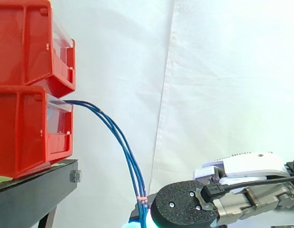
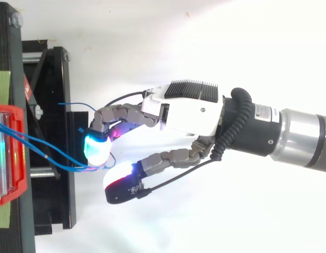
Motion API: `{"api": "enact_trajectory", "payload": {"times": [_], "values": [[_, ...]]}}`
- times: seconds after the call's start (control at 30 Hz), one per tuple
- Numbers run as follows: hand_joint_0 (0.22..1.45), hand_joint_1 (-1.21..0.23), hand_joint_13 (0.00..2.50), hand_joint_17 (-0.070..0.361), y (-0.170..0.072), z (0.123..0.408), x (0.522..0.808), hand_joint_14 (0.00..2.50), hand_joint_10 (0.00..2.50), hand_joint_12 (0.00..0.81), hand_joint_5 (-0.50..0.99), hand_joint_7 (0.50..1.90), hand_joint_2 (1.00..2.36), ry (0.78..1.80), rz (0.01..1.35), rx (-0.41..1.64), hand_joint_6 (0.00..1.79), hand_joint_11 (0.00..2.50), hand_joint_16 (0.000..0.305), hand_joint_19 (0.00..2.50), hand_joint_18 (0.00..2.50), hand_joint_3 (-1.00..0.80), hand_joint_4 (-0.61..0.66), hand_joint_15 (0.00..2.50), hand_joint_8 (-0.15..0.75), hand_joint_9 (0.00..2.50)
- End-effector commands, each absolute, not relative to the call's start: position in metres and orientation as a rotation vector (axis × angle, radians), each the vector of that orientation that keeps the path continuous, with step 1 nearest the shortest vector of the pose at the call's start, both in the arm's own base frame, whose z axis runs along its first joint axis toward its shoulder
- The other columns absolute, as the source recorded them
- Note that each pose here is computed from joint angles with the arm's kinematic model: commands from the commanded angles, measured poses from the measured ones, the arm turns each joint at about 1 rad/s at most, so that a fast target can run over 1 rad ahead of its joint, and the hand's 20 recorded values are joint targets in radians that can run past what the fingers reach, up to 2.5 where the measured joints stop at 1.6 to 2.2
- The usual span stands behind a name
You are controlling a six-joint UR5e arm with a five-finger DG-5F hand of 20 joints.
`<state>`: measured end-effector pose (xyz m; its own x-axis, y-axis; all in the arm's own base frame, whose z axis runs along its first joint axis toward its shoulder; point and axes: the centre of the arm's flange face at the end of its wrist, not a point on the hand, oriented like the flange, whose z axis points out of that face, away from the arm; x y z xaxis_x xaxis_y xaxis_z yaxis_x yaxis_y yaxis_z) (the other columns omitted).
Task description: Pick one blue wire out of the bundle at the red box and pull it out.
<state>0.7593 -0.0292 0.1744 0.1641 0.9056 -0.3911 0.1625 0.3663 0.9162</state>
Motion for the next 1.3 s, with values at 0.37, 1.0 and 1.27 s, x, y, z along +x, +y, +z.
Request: {"api": "enact_trajectory", "payload": {"times": [0.37,1.0,1.27], "values": [[0.55,-0.71,0.46,0.122,-0.025,0.179,0.764,0.01,0.01,0.404,-0.08,1.36,1.01,1.278,0.748,1.078,0.5,0.27,0.054,0.42,0.47,-0.37,0.11,0.24,0.274,0.72],[0.51,-0.71,0.47,0.13,-0.029,0.185,0.768,0.01,0.01,0.416,-0.09,1.34,1.01,1.239,0.767,1.068,0.51,0.27,0.058,0.42,0.49,-0.43,0.16,0.25,0.287,0.71],[0.5,-0.7,0.47,0.132,-0.03,0.185,0.768,0.01,0.01,0.419,-0.09,1.33,1.0,1.24,0.768,1.067,0.5,0.27,0.059,0.42,0.48,-0.45,0.16,0.25,0.288,0.69]]}}
